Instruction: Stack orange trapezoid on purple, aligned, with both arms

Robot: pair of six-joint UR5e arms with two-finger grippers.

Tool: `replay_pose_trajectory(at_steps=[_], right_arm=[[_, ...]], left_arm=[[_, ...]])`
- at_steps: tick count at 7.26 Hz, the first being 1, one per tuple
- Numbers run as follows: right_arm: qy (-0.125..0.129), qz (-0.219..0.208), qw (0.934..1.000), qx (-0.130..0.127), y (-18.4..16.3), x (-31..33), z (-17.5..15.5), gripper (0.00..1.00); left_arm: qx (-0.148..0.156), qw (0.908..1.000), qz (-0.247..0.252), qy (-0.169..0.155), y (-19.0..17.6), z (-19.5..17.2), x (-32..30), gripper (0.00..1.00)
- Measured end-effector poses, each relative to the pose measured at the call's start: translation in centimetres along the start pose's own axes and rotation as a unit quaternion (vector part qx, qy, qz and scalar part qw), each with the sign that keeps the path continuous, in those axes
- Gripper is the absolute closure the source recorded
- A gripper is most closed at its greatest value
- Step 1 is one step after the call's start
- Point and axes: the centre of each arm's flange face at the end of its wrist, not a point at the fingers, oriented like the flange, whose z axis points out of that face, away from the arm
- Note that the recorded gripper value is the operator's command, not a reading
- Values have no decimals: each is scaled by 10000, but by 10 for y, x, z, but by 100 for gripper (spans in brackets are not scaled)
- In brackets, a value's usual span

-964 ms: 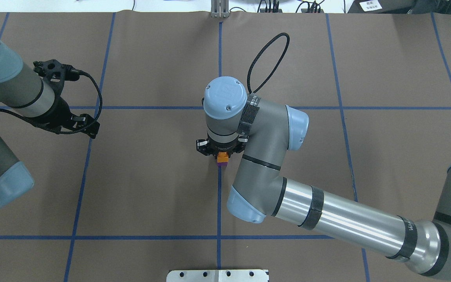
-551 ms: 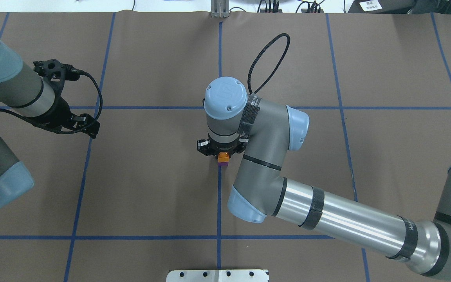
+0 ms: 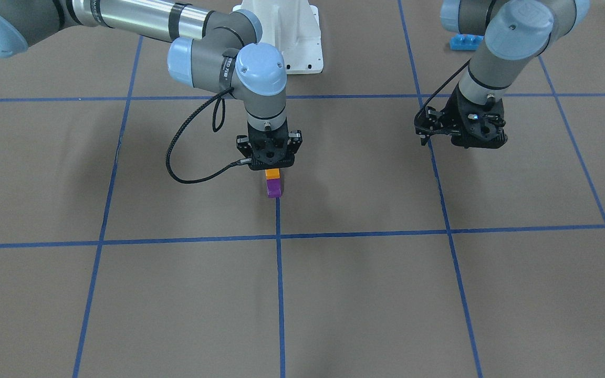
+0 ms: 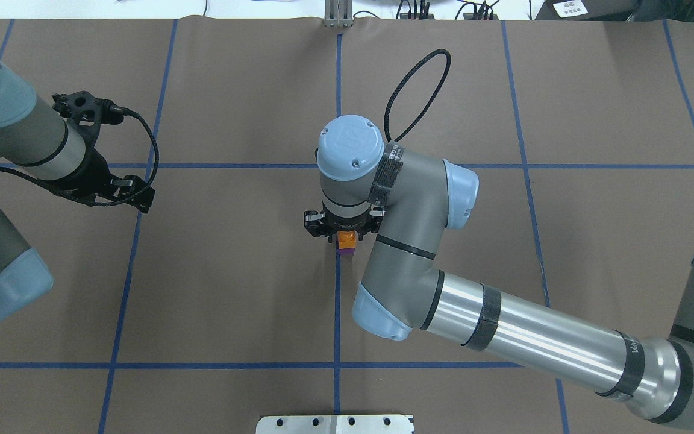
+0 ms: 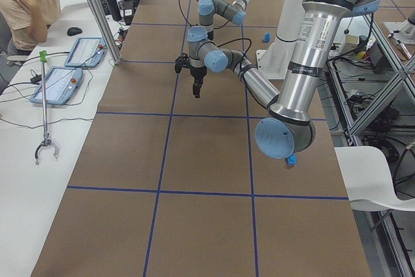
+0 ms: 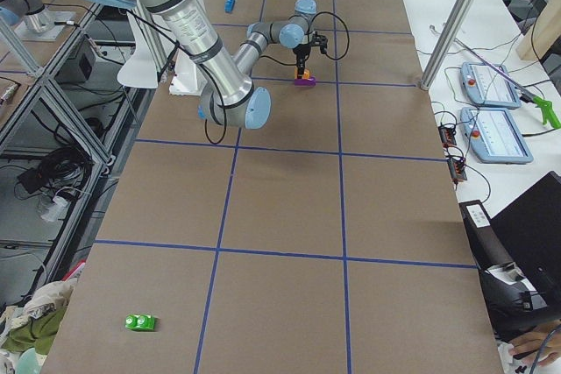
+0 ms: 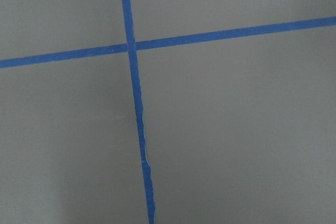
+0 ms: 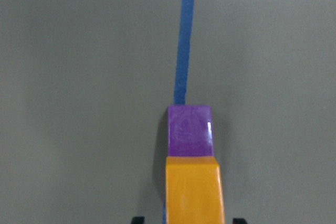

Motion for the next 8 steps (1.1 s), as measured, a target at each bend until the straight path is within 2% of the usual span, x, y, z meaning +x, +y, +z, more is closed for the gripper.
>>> replay_pose_trajectory(at_steps=[2,4,6,7,8], right_arm=[[-146,122,9998,58,-5,0,-19,0],[-475,259,9984,177,-12,41,-67,0],[-644,649,9957,155,-26,161,-106,0],[-578,744,9954,179,-32,229,-117,0],[-435,605,9970,195,-37,298,-123,0]], left_arm=[[1,10000,0,2,0,0,0,0],[18,10000,32,10,0,-3,-1,0],[106,9997,214,3,-4,-16,-23,0],[105,9992,390,3,-8,-28,-60,0],[83,9982,584,48,-12,-42,-112,0]])
